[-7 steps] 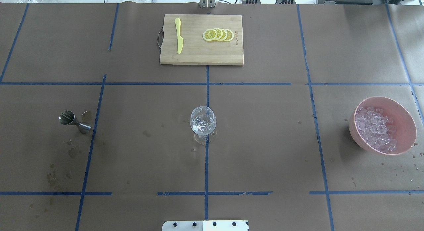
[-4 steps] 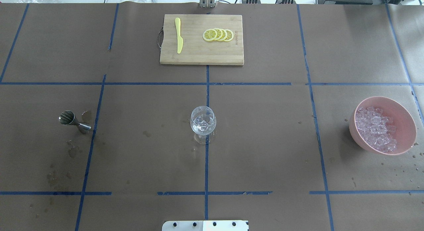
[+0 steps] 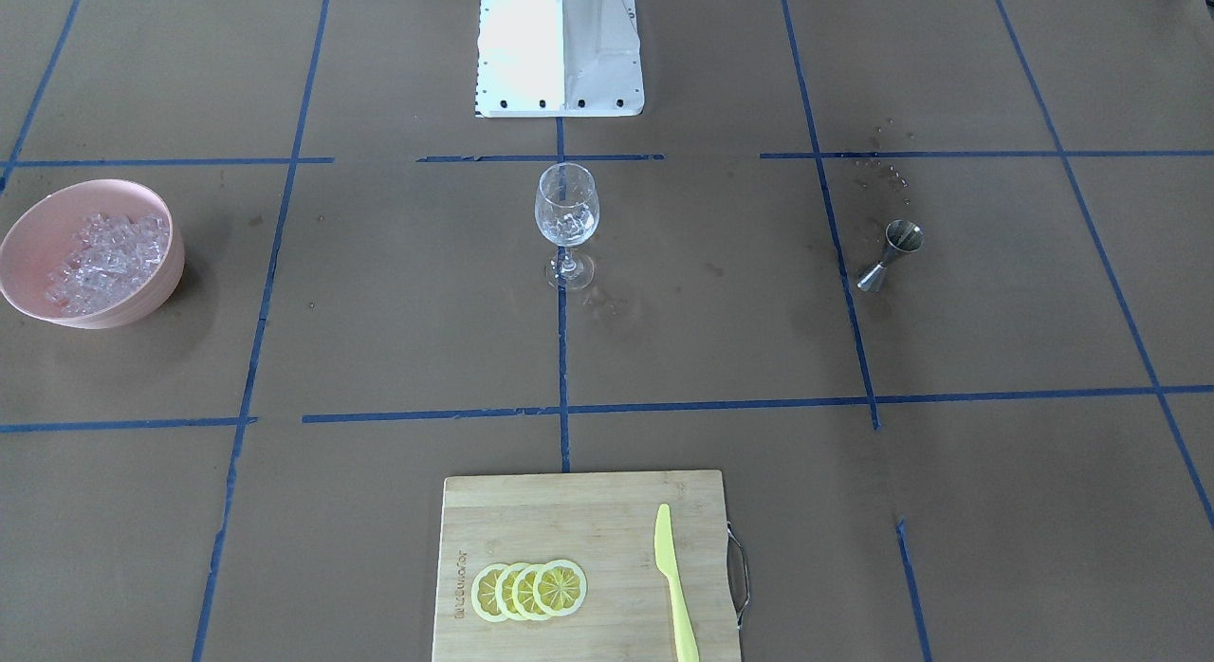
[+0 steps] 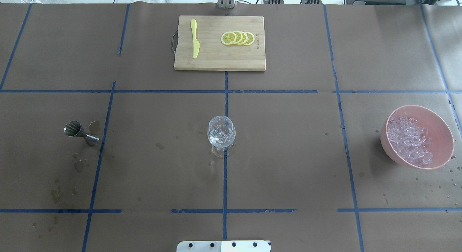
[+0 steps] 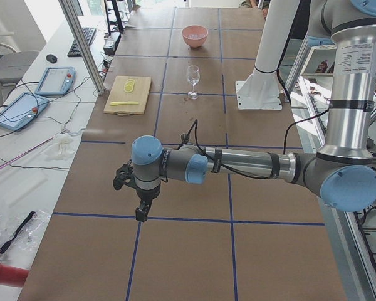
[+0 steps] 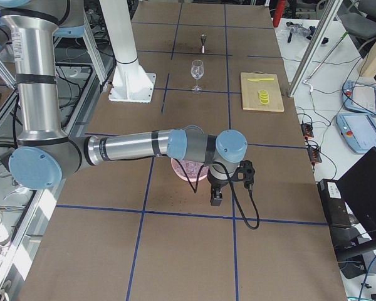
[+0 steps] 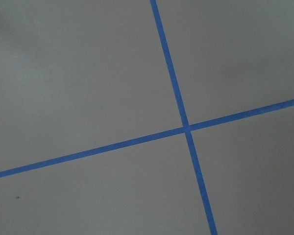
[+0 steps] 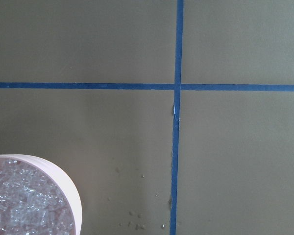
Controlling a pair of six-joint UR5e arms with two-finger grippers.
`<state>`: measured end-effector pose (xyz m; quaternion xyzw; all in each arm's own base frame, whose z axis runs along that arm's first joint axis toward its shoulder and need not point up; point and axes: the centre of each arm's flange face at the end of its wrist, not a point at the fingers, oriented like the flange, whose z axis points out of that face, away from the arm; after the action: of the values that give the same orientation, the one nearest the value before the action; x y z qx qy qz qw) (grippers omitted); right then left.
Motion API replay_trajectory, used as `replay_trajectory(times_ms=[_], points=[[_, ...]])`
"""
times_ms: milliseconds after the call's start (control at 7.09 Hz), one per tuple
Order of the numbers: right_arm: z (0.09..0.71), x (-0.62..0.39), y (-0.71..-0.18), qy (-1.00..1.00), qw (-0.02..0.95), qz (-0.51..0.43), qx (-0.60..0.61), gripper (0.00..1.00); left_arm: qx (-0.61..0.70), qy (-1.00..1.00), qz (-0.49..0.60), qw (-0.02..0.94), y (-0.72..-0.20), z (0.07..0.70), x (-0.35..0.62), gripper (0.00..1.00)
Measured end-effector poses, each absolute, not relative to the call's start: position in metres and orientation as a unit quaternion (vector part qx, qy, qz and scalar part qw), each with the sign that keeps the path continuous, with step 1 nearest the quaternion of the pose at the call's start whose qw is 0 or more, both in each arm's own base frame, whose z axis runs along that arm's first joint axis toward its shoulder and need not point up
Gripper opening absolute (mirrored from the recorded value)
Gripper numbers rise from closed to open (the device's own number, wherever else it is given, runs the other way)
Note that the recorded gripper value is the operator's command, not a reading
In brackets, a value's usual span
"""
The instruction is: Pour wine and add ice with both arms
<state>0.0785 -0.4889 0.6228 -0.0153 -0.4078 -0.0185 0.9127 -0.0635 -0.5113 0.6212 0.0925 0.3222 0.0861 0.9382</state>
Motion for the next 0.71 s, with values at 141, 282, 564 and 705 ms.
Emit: replay_trajectory(times_ms=[141,282,564,705], points=[[0.635,0.079,-0.485,-0.407,0.913,-0.016,-0.009,1.00,0.090,0.322,0.085,0.938,-0.511,0.621,-0.064,1.00],[0.642,0.079,-0.482,-0.407,0.913,-0.011,-0.006,1.00,0.090,0.322,0.085,0.939,-0.511,0.620,-0.064,1.00],[0.646,0.079,-0.479,-0.407,0.914,-0.008,0.000,1.00,0.081,0.323,0.082,0.939,-0.511,0.620,-0.064,1.00],[0.646,0.079,-0.479,-0.407,0.914,-0.007,0.001,1.00,0.076,0.324,0.079,0.940,-0.511,0.620,-0.064,1.00]])
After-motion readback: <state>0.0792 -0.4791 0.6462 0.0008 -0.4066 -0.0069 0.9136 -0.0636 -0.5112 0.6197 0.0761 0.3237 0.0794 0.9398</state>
